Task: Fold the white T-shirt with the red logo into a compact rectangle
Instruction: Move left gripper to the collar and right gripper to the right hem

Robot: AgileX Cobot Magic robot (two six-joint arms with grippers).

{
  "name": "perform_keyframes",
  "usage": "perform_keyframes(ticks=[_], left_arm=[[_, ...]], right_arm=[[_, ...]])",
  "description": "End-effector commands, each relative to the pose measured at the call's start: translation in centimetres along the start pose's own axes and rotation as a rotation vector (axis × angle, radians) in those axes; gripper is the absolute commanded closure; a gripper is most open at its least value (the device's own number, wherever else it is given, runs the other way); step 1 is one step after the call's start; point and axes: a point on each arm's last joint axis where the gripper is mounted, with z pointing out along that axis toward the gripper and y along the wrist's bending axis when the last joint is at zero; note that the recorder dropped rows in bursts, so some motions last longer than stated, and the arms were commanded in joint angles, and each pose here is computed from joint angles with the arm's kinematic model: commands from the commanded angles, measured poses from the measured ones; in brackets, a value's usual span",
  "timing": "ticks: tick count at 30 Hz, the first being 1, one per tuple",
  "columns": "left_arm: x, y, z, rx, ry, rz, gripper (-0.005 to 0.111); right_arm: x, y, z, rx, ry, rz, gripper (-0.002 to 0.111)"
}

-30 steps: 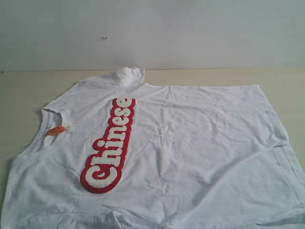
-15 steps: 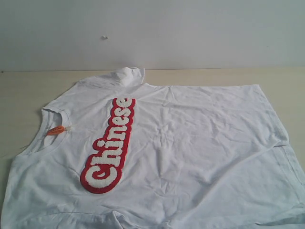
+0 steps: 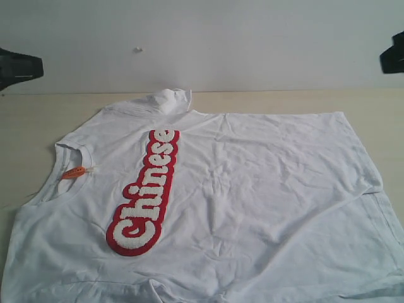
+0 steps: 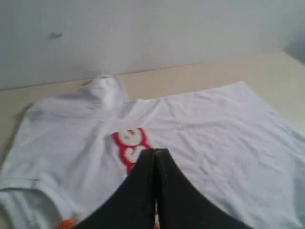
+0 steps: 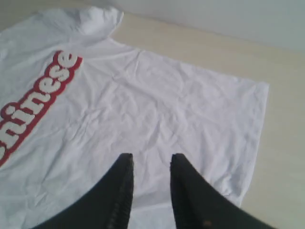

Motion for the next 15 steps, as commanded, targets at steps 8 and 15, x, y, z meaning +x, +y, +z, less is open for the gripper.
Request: perform_keyframes(ticks=[8, 15], left_arm=[[-0.1, 6.6, 7.9, -0.175, 0.106, 0.027, 0.044], [-3.3, 5.7, 10.6, 0.088, 0.077, -0.022, 0.048]], right_arm=[[-3.5, -4.2, 9.7, 0.058, 0.305, 0.032, 0.047], [-5.6, -5.5, 14.0, -0.016, 0.528, 0.060, 0.047]])
